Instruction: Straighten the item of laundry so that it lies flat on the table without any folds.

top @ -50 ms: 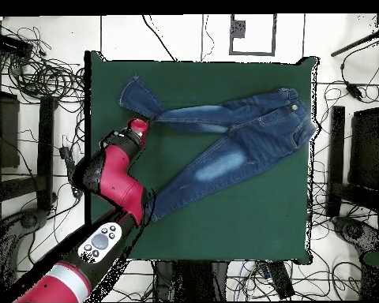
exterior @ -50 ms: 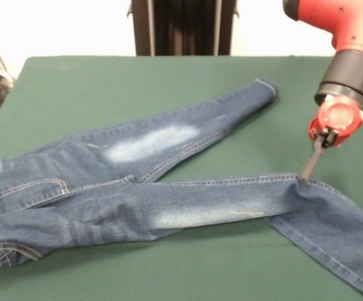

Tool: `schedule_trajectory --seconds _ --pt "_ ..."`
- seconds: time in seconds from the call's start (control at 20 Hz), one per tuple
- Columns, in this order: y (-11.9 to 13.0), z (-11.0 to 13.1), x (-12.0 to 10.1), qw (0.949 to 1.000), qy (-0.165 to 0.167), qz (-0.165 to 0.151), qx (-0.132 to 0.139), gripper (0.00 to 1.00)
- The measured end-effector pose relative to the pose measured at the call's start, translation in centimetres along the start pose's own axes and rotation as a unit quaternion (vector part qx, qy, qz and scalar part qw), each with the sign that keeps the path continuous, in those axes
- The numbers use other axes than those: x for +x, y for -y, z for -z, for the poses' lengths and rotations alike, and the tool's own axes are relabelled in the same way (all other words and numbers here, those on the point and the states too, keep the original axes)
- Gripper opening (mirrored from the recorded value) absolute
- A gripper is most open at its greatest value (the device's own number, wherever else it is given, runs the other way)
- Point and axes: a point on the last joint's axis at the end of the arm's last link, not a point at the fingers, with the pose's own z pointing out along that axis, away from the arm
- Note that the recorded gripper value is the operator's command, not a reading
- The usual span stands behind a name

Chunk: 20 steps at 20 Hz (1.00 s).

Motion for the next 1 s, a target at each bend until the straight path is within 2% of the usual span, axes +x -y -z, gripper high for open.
schedule_trajectory --seconds 0.45,1.0 --pt "1.3 -0.1 -0.2 0.9999 0.002 0.012 0.003 0.0" --pt "2.2 0.3 -0.7 0.9985 -0.006 0.054 -0.012 0.0"
